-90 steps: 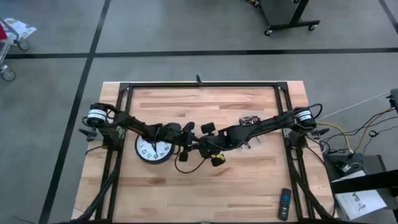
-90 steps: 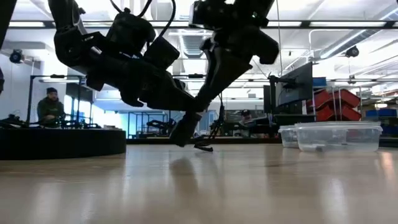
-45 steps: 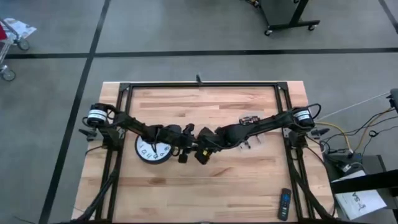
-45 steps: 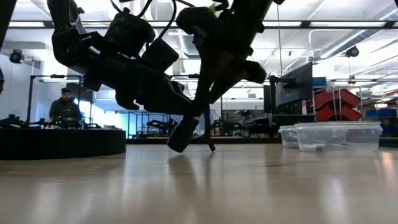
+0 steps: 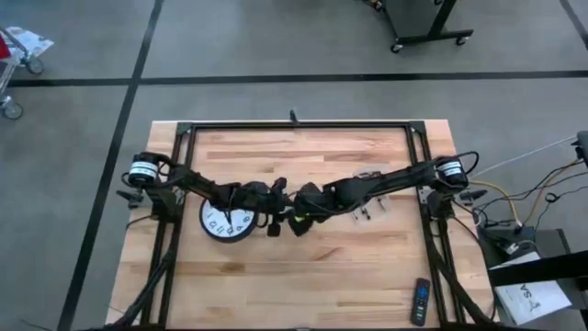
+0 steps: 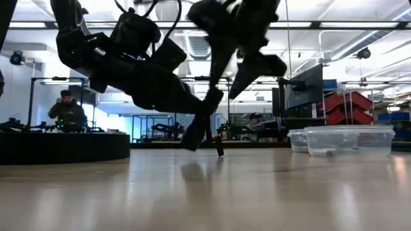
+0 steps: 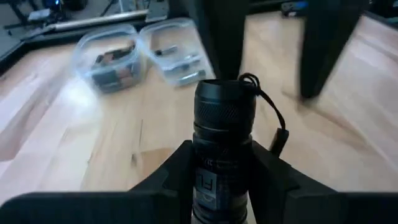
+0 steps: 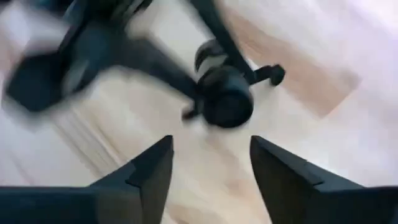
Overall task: Insert battery
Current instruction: Close the black battery compartment
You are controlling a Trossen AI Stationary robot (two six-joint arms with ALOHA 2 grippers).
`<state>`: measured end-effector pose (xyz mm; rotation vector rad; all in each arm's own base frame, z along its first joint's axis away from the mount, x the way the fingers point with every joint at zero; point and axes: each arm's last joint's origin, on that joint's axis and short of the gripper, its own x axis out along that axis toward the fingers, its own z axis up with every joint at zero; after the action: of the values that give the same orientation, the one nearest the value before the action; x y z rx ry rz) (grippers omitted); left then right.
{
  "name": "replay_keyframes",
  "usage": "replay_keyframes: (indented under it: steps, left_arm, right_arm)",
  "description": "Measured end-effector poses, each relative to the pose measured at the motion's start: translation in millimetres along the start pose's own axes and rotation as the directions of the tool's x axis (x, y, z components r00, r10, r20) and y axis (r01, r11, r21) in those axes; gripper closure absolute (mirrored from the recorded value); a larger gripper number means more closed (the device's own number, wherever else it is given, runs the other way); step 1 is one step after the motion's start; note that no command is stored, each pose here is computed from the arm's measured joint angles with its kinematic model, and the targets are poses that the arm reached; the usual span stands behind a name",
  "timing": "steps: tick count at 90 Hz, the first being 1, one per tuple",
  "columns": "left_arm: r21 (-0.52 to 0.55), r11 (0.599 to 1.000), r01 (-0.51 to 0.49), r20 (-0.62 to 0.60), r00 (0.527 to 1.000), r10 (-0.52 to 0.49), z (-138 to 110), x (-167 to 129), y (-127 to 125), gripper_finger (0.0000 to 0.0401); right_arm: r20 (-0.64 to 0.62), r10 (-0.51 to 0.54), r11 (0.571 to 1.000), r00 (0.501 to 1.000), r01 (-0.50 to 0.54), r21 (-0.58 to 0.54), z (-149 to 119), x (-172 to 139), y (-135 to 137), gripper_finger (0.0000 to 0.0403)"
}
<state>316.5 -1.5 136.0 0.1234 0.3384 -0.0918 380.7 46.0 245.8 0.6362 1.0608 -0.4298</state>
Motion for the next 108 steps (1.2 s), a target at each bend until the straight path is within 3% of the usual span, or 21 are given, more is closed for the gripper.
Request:
replay_keyframes:
  steps: [7, 13, 18, 25, 31, 39, 46, 51, 57, 74, 90, 108]
  left_arm:
    - [-0.004, 1.0, 0.01, -0.001, 1.0, -0.01, 0, 0, -1, 0.0312]
    - [-0.005, 1.0, 0.019, -0.001, 1.0, -0.019, 0, 0, -1, 0.0311]
    - [-0.005, 1.0, 0.02, -0.003, 1.0, -0.02, -1, 0, -1, 0.031]
    - [-0.006, 1.0, 0.021, -0.003, 1.0, -0.021, -1, 0, -1, 0.0311]
    - [-0.006, 1.0, 0.022, -0.005, 1.0, -0.022, -1, 0, -1, 0.0312]
    - [-0.006, 1.0, 0.025, -0.006, 1.0, -0.025, -1, 0, -1, 0.0312]
    - [-0.006, 1.0, 0.026, -0.011, 1.0, -0.027, -2, 0, -2, 0.0312]
    - [-0.006, 1.0, 0.028, -0.012, 1.0, -0.028, -2, 0, -2, 0.0312]
    - [-0.006, 1.0, 0.028, -0.012, 1.0, -0.028, -2, -1, -2, 0.0312]
    - [-0.006, 1.0, 0.028, -0.013, 1.0, -0.028, -2, 0, -2, 0.0312]
    - [-0.006, 1.0, 0.029, -0.015, 0.999, -0.029, -3, -1, -2, 0.0312]
    - [-0.007, 1.0, 0.03, -0.02, 0.999, -0.03, -3, -1, -2, 0.0312]
  right_arm:
    - [-0.003, -0.008, 0.969, 1.0, 0.007, -0.247, 0, -8, 2, 0.0187]
    - [0.013, 0.007, 0.896, 1.0, 0.0, -0.445, 1, -15, 6, 0.0176]
    - [0.028, 0.019, 0.798, 0.999, 0.001, -0.603, 1, -19, 10, 0.0168]
    - [0.046, 0.006, 0.616, 0.999, 0.032, -0.787, -1, -20, 13, 0.0161]
    - [0.071, -0.022, 0.471, 0.997, 0.073, -0.879, -3, -17, 15, 0.0157]
    - [0.111, -0.079, 0.31, 0.991, 0.13, -0.942, -5, -9, 16, 0.0157]
    - [0.133, -0.12, 0.192, 0.984, 0.154, -0.969, -6, -2, 15, 0.0163]
    - [0.141, -0.126, 0.134, 0.982, 0.158, -0.978, -6, 3, 16, 0.0169]
    - [0.143, -0.131, 0.09, 0.981, 0.155, -0.984, -6, 5, 16, 0.0178]
    - [0.176, -0.095, 0.074, 0.98, 0.183, -0.98, -3, 5, 19, 0.0208]
    - [0.169, -0.101, -0.024, 0.98, 0.168, -0.986, -5, 9, 17, 0.023]
    - [0.16, -0.096, -0.038, 0.982, 0.157, -0.987, -6, 11, 17, 0.0244]
